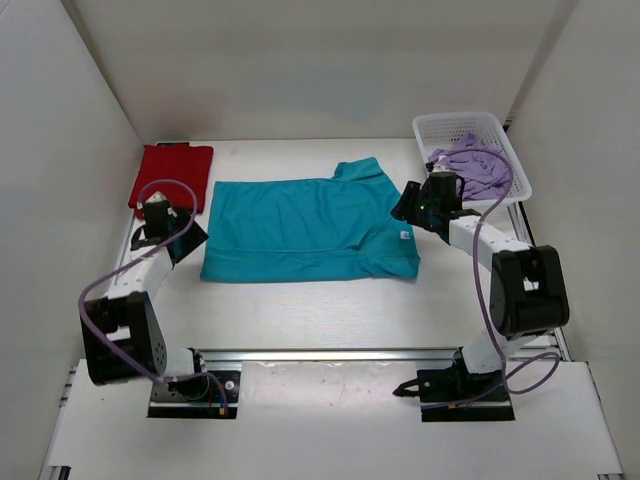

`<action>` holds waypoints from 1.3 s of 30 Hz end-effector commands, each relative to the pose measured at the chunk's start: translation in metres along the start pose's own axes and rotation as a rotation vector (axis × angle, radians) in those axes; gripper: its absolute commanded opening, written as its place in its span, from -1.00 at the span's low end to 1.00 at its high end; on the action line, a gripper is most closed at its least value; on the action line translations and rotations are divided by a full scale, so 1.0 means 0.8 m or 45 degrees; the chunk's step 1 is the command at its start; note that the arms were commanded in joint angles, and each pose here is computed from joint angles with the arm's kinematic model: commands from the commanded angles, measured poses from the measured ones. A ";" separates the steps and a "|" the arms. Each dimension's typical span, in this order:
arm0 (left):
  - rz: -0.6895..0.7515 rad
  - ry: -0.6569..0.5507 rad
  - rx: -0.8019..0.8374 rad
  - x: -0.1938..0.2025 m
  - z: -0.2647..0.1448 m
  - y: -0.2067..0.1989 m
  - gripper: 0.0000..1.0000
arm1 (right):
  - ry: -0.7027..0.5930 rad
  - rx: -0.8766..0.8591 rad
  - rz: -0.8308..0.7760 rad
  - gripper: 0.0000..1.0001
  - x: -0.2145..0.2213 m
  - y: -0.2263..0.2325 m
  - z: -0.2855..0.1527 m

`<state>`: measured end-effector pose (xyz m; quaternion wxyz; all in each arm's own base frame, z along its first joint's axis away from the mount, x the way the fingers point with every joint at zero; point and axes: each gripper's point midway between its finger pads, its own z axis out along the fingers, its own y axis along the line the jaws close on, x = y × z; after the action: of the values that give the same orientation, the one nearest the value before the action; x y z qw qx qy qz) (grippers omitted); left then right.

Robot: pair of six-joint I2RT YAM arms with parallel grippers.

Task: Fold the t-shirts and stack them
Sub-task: Fold the flattened tshirt in 1/3 of the way

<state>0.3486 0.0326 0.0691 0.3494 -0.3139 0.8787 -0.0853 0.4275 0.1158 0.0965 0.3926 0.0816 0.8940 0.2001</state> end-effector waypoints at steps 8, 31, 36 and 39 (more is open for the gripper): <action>0.232 -0.009 0.432 0.107 -0.062 -0.130 0.16 | -0.054 -0.094 0.101 -0.63 0.072 -0.025 -0.086; 0.226 0.122 0.368 0.154 -0.015 -0.092 0.06 | -0.017 -0.041 0.102 -0.98 0.112 -0.048 -0.087; 0.196 0.151 0.329 0.160 -0.011 -0.067 0.03 | -0.056 -0.059 0.107 -1.00 0.078 -0.048 -0.076; 0.208 0.130 0.315 0.157 -0.010 -0.064 0.04 | -0.023 -0.069 0.094 -1.00 0.075 -0.049 -0.064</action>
<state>0.3010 -0.0874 0.0236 0.3404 -0.2005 0.9004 -0.1825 0.3273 0.0850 0.0588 0.3685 0.1236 0.8908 0.2355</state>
